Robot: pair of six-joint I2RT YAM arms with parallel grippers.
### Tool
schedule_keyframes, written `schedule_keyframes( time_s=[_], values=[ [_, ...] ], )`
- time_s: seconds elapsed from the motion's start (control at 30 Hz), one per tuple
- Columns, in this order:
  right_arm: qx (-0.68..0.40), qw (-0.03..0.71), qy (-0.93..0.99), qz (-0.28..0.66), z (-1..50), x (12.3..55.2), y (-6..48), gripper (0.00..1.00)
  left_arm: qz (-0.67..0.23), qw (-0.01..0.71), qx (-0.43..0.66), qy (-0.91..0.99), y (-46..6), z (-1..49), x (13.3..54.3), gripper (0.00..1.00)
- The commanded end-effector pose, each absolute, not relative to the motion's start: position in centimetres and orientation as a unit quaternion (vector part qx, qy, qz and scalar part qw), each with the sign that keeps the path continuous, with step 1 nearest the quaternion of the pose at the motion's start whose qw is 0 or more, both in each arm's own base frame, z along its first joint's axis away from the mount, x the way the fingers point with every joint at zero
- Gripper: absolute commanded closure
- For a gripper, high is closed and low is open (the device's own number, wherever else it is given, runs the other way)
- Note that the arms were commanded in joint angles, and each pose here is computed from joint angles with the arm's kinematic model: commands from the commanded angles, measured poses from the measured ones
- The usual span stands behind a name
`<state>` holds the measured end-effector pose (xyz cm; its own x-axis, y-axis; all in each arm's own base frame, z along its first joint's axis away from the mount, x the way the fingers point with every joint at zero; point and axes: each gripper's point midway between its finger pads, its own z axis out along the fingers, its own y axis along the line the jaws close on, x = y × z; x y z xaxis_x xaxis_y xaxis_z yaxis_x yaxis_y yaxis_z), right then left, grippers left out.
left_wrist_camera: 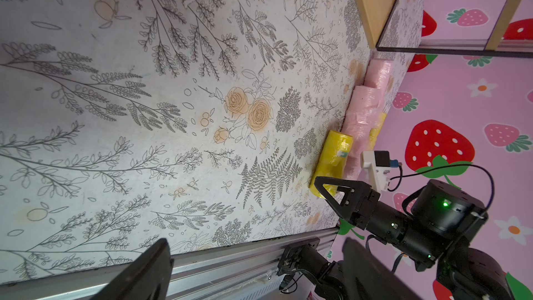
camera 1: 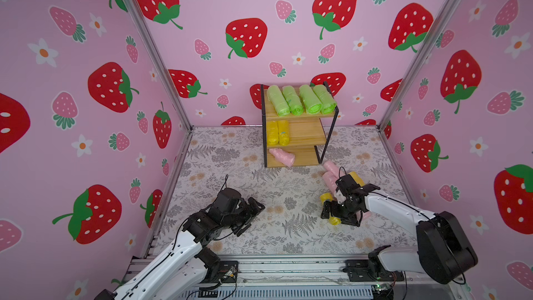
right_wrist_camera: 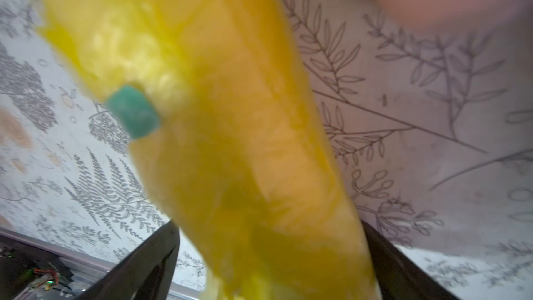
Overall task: Sort the rolls of trash bags by color and place them on the shelf
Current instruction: Pick up the roll of trash bags from the center of the board.
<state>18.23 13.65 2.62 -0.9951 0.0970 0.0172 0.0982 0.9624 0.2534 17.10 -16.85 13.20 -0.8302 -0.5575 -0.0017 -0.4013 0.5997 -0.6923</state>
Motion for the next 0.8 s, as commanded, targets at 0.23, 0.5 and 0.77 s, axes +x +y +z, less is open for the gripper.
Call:
schedule_keyframes(
  time_s=[0.23, 0.5, 0.77],
  values=[
    [-0.022, -0.006, -0.999, -0.047, 2.4, 18.8, 12.5, 0.06, -0.362, 0.110, -0.263, 0.888, -17.3, 14.1, 17.4, 0.04],
    [-0.010, -0.021, -1.000, 0.001, 3.3, 19.7, 11.1, 0.05, -0.363, 0.113, -0.257, 0.888, -17.4, 14.0, 17.6, 0.04],
    [0.006, -0.019, -1.000, 0.012, 3.1, 20.4, 11.3, 0.04, -0.372, 0.133, -0.257, 0.882, -17.2, 14.3, 17.9, 0.04]
  ],
)
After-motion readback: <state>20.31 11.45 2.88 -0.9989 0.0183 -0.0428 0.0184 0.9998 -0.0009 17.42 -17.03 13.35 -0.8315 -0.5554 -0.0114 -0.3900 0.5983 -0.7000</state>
